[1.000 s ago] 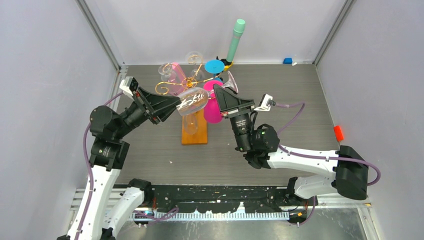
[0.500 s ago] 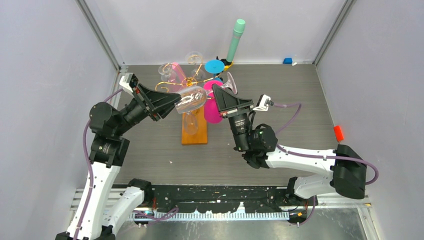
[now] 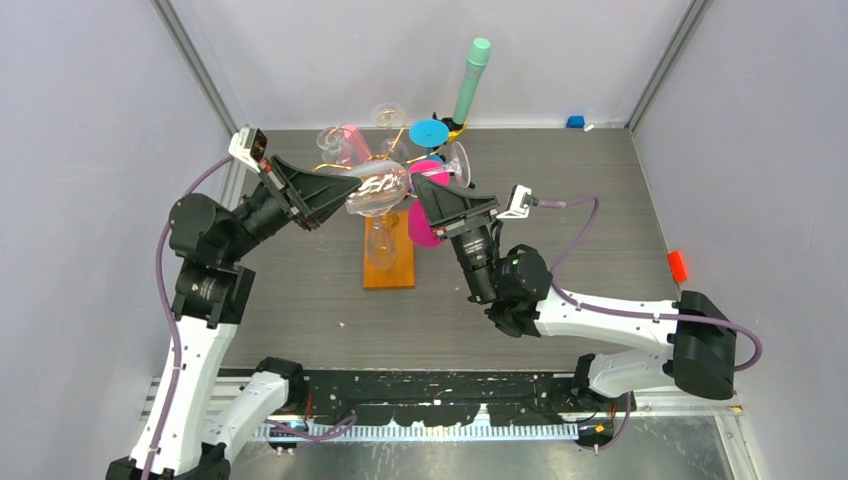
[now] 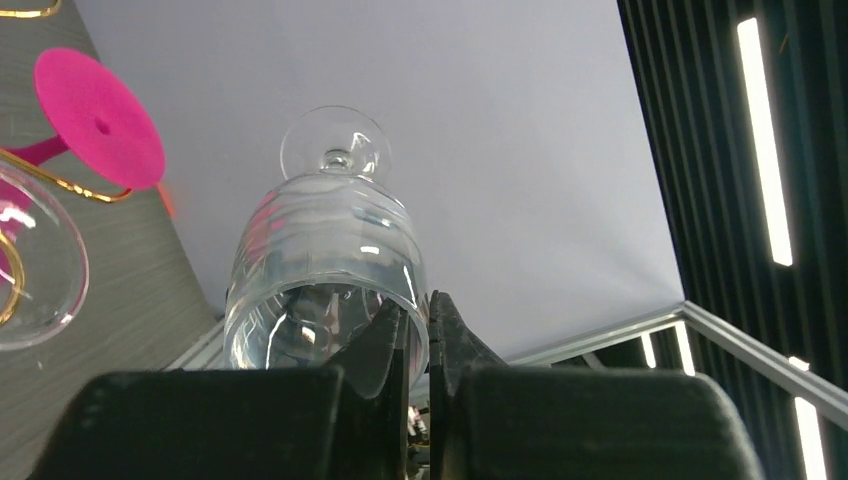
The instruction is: Take the wine glass off the wine glass rack
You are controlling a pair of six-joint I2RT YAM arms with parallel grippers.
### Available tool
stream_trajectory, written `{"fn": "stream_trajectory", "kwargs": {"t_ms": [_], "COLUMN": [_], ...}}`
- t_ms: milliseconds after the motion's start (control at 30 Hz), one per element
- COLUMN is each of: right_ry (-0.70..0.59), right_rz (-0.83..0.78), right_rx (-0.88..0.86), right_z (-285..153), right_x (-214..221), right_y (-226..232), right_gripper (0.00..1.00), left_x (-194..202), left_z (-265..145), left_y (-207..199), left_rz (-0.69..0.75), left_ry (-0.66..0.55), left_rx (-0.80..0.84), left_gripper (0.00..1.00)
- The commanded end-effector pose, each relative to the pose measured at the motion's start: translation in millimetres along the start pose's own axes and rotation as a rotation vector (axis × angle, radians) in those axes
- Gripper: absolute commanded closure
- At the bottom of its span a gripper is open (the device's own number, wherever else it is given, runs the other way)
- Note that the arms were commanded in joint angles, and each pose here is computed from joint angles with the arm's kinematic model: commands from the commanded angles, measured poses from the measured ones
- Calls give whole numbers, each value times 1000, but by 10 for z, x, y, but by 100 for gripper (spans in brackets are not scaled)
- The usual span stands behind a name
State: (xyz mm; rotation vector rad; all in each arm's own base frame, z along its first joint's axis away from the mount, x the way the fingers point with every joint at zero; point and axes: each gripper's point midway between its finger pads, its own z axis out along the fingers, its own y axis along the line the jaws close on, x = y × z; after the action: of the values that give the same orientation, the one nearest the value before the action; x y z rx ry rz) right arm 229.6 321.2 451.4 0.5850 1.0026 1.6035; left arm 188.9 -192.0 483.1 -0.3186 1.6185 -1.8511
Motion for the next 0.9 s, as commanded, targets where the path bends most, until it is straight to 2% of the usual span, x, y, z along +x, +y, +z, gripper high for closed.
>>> {"fn": "stream_trajectory", "kwargs": {"t_ms": [0,33,167,333,500,733,867], "right_ry": [37,33,26,63,110,159,140], "right_rz": [-72,-89,-132,-243,-407,-673,-769], "right_rx": [-17,-18,-16,-19,26,308,471], "right_z": [-8,-24,-89,-247,-486,-941,-1223], "right_x": [-19,-60,-187,-279,-532,-1182,-1538], "right_y": [174,187,227,197,148,-186,-420], "right_gripper": [47,41,31,29,31,41,42], "left_x": [17,18,-8,-4,140,273,529], "left_z": [6,12,66,231,640,1199,1536], "left_y": [-408,-450,-520,-539,-359,-128,263], "left_rz": [199,217,259,292,322,459,541], "left_ry": [21,27,40,78,160,221,302], "left_rx": [104,112,123,132,81,-10,-162], "left_gripper": [100,100,100,100,100,100,100]}}
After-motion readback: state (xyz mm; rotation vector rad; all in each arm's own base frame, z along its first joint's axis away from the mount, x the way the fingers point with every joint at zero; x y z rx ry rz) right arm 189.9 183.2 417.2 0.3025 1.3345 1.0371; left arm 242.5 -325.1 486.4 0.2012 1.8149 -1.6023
